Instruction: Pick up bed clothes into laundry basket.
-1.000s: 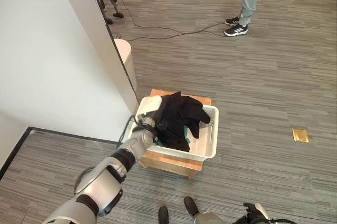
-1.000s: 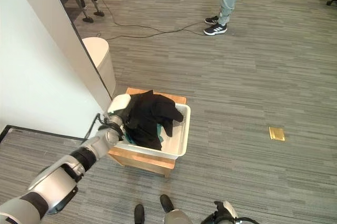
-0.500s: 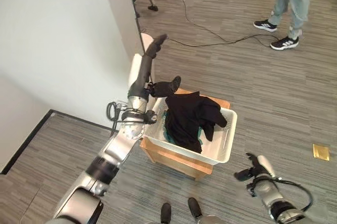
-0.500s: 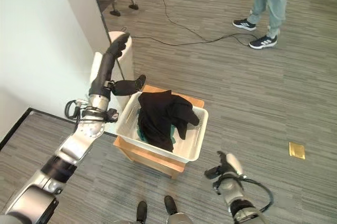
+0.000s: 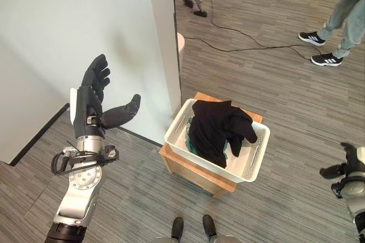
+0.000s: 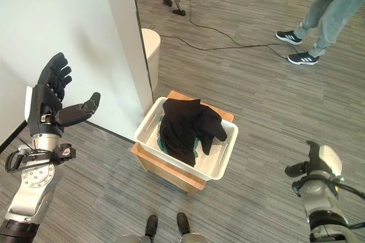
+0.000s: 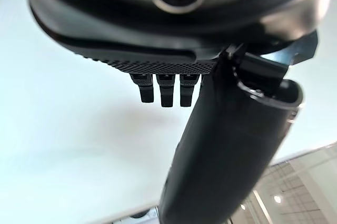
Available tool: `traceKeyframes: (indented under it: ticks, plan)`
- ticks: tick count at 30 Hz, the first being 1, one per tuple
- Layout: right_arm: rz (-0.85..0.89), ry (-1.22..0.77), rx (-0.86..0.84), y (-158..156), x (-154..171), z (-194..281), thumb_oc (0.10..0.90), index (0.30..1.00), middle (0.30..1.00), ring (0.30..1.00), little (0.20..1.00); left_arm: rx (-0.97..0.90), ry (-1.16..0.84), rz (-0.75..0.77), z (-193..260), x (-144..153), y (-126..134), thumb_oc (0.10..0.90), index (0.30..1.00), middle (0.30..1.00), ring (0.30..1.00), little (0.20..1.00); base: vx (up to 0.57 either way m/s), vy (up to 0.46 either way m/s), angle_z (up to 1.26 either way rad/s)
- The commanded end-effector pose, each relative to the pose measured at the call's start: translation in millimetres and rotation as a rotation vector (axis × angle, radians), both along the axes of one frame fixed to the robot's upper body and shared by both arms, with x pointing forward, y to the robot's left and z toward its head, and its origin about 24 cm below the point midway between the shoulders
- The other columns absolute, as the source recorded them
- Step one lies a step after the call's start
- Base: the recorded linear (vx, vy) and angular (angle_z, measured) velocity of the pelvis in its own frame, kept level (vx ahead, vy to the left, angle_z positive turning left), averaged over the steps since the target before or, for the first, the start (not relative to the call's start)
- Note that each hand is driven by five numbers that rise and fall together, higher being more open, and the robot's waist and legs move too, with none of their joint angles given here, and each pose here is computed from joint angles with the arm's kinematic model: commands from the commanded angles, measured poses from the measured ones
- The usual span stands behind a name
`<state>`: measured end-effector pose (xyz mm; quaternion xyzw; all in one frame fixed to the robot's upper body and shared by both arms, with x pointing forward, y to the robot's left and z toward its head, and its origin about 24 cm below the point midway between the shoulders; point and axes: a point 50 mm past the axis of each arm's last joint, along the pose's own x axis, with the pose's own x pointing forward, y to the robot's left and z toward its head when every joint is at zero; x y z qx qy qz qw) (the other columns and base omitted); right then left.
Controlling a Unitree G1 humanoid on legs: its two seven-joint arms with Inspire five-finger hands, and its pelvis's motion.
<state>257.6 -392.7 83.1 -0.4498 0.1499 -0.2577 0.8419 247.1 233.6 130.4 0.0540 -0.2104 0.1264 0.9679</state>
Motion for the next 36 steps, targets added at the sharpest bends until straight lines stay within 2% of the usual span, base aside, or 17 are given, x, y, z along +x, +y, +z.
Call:
traceKeyframes:
  ticks: [1,2,3,4,6,7,8,13,18,25,27,32,36]
  plan:
    - [0.399,-0.493,-0.052,63.1,-3.2,86.9,0.800,0.900,0.900,0.900,0.900,0.025,-0.337,0.041,54.9,-15.3,7.2,0.800,0.900,0.900,0.900,0.900,-0.01,0.027,0.33]
    - [0.490,-0.428,0.040,93.7,-25.5,46.9,0.800,0.900,0.900,0.900,0.900,0.057,-0.291,0.127,41.4,-21.2,13.7,0.800,0.900,0.900,0.900,0.900,0.00,0.026,0.18]
    - [0.485,-0.423,0.041,93.2,-28.0,45.9,0.800,0.900,0.900,0.900,0.900,0.059,-0.287,0.123,40.6,-21.2,12.7,0.800,0.900,0.900,0.900,0.900,0.00,0.039,0.03]
    - [0.595,-0.415,0.047,120.9,-29.6,38.6,0.800,0.900,0.900,0.900,0.900,0.106,-0.264,0.142,34.3,-25.3,11.3,0.800,0.900,0.900,0.900,0.900,0.03,0.013,0.03]
    - [0.712,-0.471,0.057,148.6,-21.6,48.9,0.800,0.900,0.900,0.900,0.900,0.150,-0.242,0.151,30.1,-24.8,8.3,0.800,0.900,0.900,0.900,0.900,0.00,0.005,0.13]
    - [0.713,-0.472,0.058,149.1,-21.3,48.8,0.800,0.900,0.900,0.900,0.900,0.151,-0.243,0.153,30.2,-24.8,8.6,0.800,0.900,0.900,0.900,0.900,-0.02,0.002,0.21]
    - [0.816,-0.520,0.088,171.9,-18.2,56.8,0.800,0.900,0.900,0.900,0.900,0.175,-0.232,0.158,27.2,-23.5,5.6,0.800,0.900,0.900,0.900,0.900,-0.02,0.002,0.27]
    - [0.904,-0.562,0.135,204.9,-6.8,61.4,0.800,0.900,0.900,0.900,0.900,0.115,-0.164,0.151,10.4,-15.3,-0.2,0.800,0.900,0.900,0.900,0.900,-0.07,-0.040,0.52]
    - [0.918,-0.557,0.207,210.4,-6.0,57.0,0.800,0.900,0.900,0.900,0.900,0.103,-0.095,0.071,-5.7,-8.4,-12.2,0.800,0.900,0.900,0.900,0.900,-0.12,-0.166,0.99]
    - [0.999,-0.506,0.237,226.3,21.7,57.8,0.800,0.900,0.900,0.900,0.900,0.086,-0.067,0.141,-14.2,-19.5,6.2,0.800,0.900,0.900,0.900,0.900,-0.18,-0.378,0.71]
    - [0.953,-0.458,0.211,219.2,26.6,47.2,0.800,0.900,0.900,0.900,0.900,0.065,-0.045,0.154,-18.7,-16.6,9.0,0.800,0.900,0.900,0.900,0.900,-0.33,-0.235,1.68]
    - [0.834,-0.444,0.271,203.6,15.2,28.8,0.800,0.900,0.900,0.900,0.900,0.045,0.009,0.204,-28.3,-28.2,24.4,0.800,0.900,0.900,0.900,0.900,-0.44,-0.194,2.25]
    - [0.694,-0.410,0.341,177.8,-10.2,6.8,0.800,0.900,0.900,0.900,0.900,0.084,0.113,0.151,-39.2,-29.5,28.7,0.800,0.900,0.900,0.900,0.900,-0.38,-0.073,2.59]
